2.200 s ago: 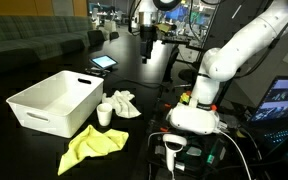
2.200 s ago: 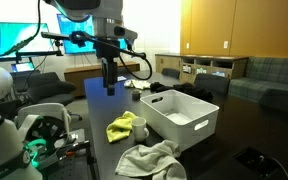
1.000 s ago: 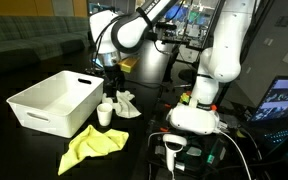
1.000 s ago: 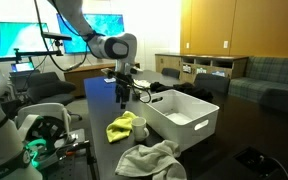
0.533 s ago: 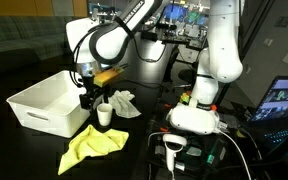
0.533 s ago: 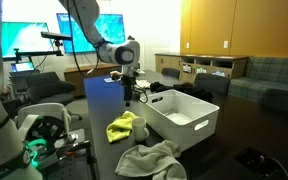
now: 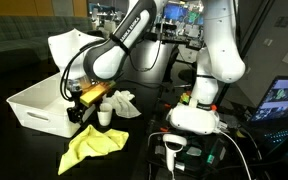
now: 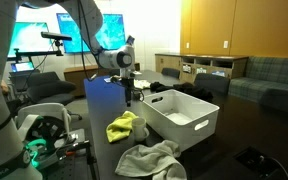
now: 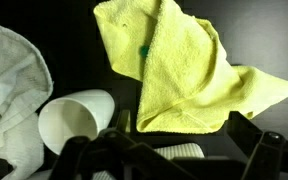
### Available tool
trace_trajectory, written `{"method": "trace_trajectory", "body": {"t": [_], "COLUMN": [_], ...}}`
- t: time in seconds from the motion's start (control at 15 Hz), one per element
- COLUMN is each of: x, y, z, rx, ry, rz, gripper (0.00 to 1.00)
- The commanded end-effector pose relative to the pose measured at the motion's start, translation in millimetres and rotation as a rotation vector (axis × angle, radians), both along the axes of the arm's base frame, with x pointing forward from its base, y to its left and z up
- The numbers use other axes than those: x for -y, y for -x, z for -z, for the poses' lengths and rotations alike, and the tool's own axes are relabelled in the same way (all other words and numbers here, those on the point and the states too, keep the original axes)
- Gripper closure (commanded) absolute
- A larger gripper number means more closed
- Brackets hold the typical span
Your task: Pick up the cloths from the table and put them in the box, then pick up the marker and seal tape and put them in the cup
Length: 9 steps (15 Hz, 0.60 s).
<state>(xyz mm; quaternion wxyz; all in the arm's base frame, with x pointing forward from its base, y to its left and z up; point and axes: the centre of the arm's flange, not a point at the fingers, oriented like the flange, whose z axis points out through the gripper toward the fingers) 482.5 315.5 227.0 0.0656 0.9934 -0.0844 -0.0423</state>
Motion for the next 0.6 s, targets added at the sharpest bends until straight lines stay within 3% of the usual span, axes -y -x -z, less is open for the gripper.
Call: {"method": "trace_trajectory", "body": {"t": [0.0, 0.27, 0.53], "x": [-29, -45, -51], "y": [-11, -6, -10], "z": [15, 27, 39], "rx": [0.052, 0.082, 0.118], "ry": [0.05, 0.034, -0.071], "rz": [0.01, -0.02, -0.094], "gripper": [0.0, 0.0, 0.0]}}
